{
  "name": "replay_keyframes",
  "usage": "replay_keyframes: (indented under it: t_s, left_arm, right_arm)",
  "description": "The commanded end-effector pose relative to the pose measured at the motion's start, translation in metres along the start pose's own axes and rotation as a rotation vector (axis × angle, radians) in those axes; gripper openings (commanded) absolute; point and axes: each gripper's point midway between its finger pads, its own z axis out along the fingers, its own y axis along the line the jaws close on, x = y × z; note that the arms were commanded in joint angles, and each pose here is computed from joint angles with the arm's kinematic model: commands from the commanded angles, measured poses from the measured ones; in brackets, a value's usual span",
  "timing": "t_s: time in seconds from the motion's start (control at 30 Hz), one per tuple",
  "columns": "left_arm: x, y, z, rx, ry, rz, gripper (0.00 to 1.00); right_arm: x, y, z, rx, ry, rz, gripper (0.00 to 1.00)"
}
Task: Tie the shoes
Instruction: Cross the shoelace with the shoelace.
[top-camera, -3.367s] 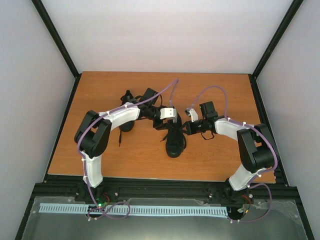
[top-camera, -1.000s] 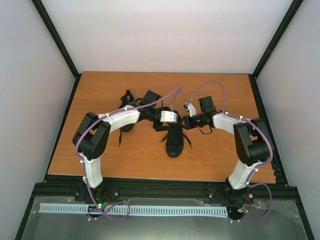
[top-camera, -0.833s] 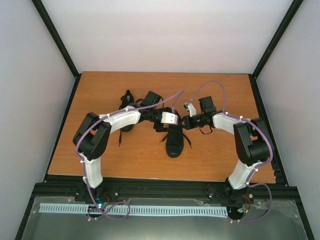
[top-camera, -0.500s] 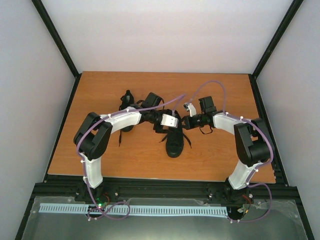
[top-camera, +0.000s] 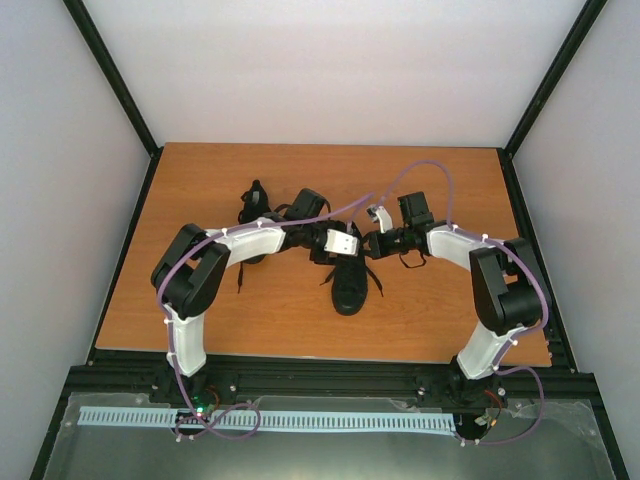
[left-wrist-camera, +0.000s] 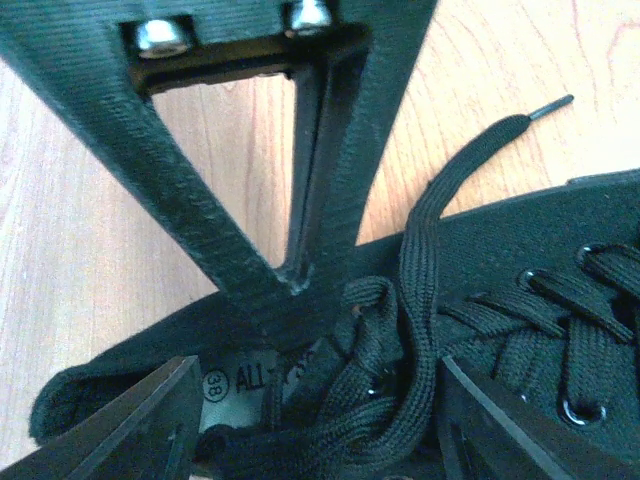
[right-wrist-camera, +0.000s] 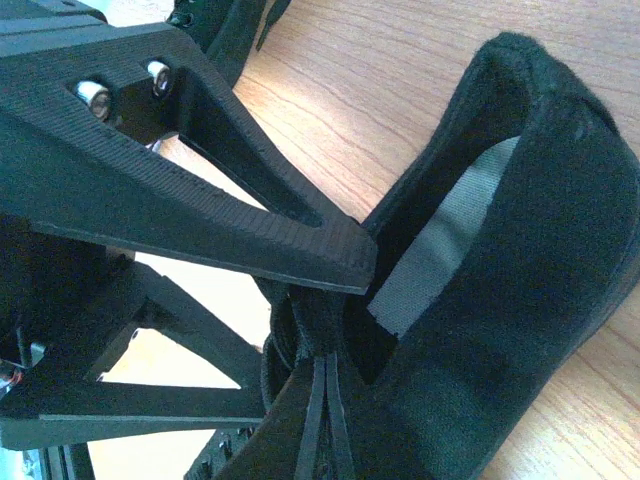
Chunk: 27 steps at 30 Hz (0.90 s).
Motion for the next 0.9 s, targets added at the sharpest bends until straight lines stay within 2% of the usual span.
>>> replay_keyframes:
  t_s: [0.0,0.13,0.43,0.67,0.87]
  left_arm:
    - [-0.009,0.015,0.003,-0.062,-0.027,-0.017,0.62]
    - [-0.012,0.030,-0.002,-0.116,-0.018,-0.072,0.53]
    - [-0.009,0.028,-0.003,-0.111,-0.004,-0.118,0.50]
    - [-0.010,0.027,-0.002,-0.105,-0.014,-0.141,0.41]
    - [-0.007,0.024,0.000,-0.098,-0.008,-0.142,0.38]
  right_arm:
    - [-0.006,0.010,-0.008,-0.012,-0.020,-0.047,0.03]
    - [-0.004,0.011,-0.009,-0.009,-0.019,-0.049,0.03]
    - [-0.005,0.014,-0.011,-0.015,-0.024,-0.056,0.03]
    - [-0.002,0.019,-0.011,-0.042,-0.016,-0.056,0.03]
    - [0.001,0.024,-0.010,-0.071,-0.006,-0.066,0.03]
